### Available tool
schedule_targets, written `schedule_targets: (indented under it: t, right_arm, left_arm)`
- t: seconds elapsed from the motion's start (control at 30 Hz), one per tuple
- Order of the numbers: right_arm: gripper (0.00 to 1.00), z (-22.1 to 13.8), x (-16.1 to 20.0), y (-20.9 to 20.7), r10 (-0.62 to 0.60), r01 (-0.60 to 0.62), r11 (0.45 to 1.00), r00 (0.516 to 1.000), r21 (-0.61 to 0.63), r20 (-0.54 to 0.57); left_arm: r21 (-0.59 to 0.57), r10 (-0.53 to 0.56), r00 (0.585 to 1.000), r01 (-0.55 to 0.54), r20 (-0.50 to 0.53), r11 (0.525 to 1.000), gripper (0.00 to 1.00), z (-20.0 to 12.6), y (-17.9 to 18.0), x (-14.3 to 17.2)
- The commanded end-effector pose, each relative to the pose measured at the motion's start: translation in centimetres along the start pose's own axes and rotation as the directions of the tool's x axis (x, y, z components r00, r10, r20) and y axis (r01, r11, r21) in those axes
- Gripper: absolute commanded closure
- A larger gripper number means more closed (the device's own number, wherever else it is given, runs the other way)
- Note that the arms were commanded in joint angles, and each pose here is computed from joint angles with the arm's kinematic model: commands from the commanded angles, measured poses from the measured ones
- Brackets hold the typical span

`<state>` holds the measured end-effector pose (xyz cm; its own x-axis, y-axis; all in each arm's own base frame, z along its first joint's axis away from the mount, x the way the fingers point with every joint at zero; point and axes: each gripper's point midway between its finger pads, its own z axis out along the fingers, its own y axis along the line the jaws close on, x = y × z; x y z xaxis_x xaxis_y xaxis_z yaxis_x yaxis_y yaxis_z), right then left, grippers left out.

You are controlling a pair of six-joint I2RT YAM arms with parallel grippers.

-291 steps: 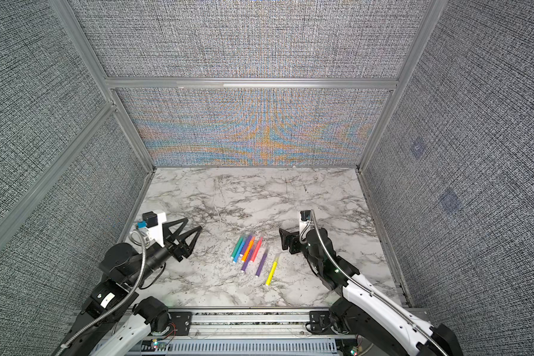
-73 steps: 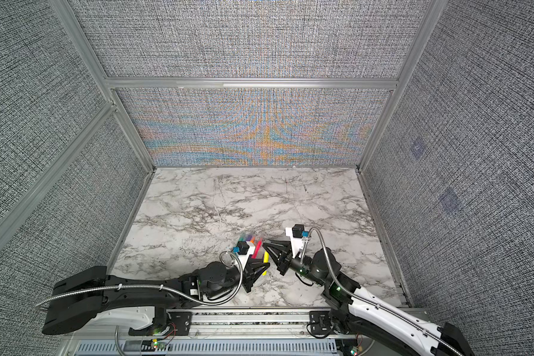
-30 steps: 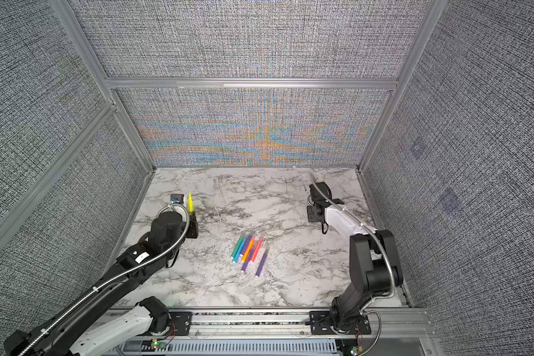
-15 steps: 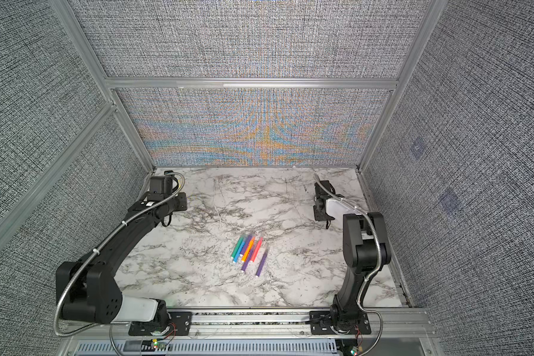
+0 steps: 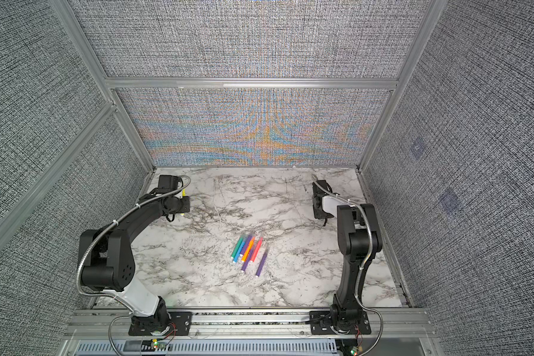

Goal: Remove pen caps from pens
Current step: Place the pen cap to the middle-right of the table, then place the pen at the middle-left of the table.

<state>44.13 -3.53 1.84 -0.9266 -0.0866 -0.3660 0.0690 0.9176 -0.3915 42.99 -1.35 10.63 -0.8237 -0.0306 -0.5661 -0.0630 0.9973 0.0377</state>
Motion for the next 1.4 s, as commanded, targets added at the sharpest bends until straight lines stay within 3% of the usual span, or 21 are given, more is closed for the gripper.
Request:
schedule_targets:
  t: [0.0,0.1,0.2,0.73,0.97,1.13,1.37]
  right_arm:
    - [0.79,0.3,1.1,0.6,-0.022,0.021,0.999,0.999,-0.031,-0.042]
    - [0.60,0.2,1.2,1.0,-0.020,0.018,0.998,0.999,-0.054,-0.041]
    - [0.54,0.0,1.1,1.1,-0.016,0.014,0.998,0.999,-0.068,-0.036]
    - [0.53,-3.5,-0.7,1.1,0.056,-0.042,0.982,0.996,-0.185,0.071]
    - [0.52,-7.8,-2.2,0.8,0.119,-0.068,0.958,0.978,-0.277,0.173]
    - [0.52,-8.2,-2.0,1.1,0.128,-0.071,0.951,0.976,-0.302,0.176]
    - [0.52,-8.4,-2.0,1.5,0.127,-0.067,0.948,0.976,-0.310,0.177]
  left_arm:
    - [-0.008,0.021,1.000,-0.021,-0.018,1.000,0.97,0.3,0.1,0.2]
    - [-0.011,0.024,0.999,-0.025,-0.042,1.000,0.97,1.0,0.2,0.9]
    - [0.000,0.023,0.999,-0.023,-0.047,1.000,0.97,1.3,0.0,1.2]
    - [-0.026,0.056,0.984,-0.061,-0.167,0.998,0.90,3.4,0.3,2.9]
    - [-0.037,0.071,0.974,-0.081,-0.214,0.996,0.78,3.5,0.5,3.5]
    - [-0.026,0.077,0.969,-0.085,-0.234,0.996,0.66,3.5,0.4,3.8]
    - [-0.029,0.075,0.969,-0.084,-0.234,0.996,0.64,3.3,0.4,3.9]
